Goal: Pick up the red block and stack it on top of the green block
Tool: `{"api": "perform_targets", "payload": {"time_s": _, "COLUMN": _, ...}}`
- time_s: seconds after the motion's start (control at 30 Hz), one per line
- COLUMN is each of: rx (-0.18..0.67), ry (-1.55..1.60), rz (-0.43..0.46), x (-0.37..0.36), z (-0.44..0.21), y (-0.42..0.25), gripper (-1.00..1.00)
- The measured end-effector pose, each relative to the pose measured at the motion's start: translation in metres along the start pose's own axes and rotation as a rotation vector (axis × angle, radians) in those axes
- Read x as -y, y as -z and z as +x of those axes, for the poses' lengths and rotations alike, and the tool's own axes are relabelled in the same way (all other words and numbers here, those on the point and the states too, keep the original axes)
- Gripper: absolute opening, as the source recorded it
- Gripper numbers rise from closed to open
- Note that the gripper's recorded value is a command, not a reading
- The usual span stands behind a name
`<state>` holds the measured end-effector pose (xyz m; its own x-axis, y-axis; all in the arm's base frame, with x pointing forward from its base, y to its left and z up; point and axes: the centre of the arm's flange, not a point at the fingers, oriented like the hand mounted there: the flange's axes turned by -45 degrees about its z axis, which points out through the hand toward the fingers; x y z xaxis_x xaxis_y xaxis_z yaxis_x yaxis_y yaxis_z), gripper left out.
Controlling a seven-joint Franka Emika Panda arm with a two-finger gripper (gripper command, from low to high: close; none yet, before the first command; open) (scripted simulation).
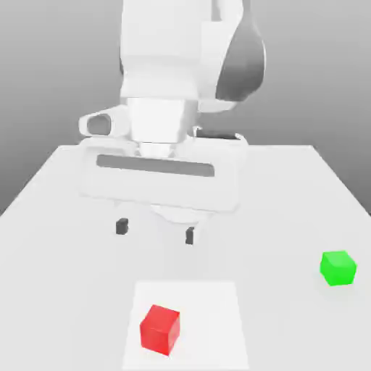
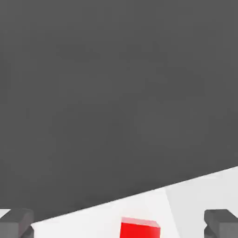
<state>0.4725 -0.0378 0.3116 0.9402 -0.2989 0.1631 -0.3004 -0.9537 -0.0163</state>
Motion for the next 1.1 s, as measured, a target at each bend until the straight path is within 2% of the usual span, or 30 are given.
{"api": "perform_targets", "payload": {"time_s": 0.17, "rx": 0.143, "ry": -0.062, "rz": -0.019, "x": -0.012, "z": -0.035, "y": -0.088, "gripper": 0.00}}
{"api": "perform_targets", "payload": {"time_s": 0.33, "rx": 0.163, "ry": -0.070, "rz": -0.022, "x": -0.014, "z": -0.049, "y": -0.150, "gripper": 0.00}}
{"api": "perform_targets", "payload": {"time_s": 0.37, "rx": 0.163, "ry": -0.071, "rz": -0.022, "x": -0.014, "z": -0.051, "y": -0.158, "gripper": -1.00}}
{"api": "perform_targets", "payload": {"time_s": 0.6, "rx": 0.162, "ry": -0.071, "rz": -0.022, "x": -0.014, "z": -0.051, "y": -0.157, "gripper": -1.00}}
{"api": "perform_targets", "payload": {"time_s": 0.77, "rx": 0.163, "ry": -0.070, "rz": -0.022, "x": -0.013, "z": -0.043, "y": -0.106, "gripper": -1.00}}
{"api": "perform_targets", "payload": {"time_s": 0.93, "rx": 0.166, "ry": 0.326, "rz": 0.026, "x": 0.088, "z": -0.081, "y": -0.080, "gripper": -1.00}}
{"api": "perform_targets", "payload": {"time_s": 1.1, "rx": 0.162, "ry": 0.860, "rz": 0.076, "x": 0.202, "z": -0.171, "y": -0.053, "gripper": -1.00}}
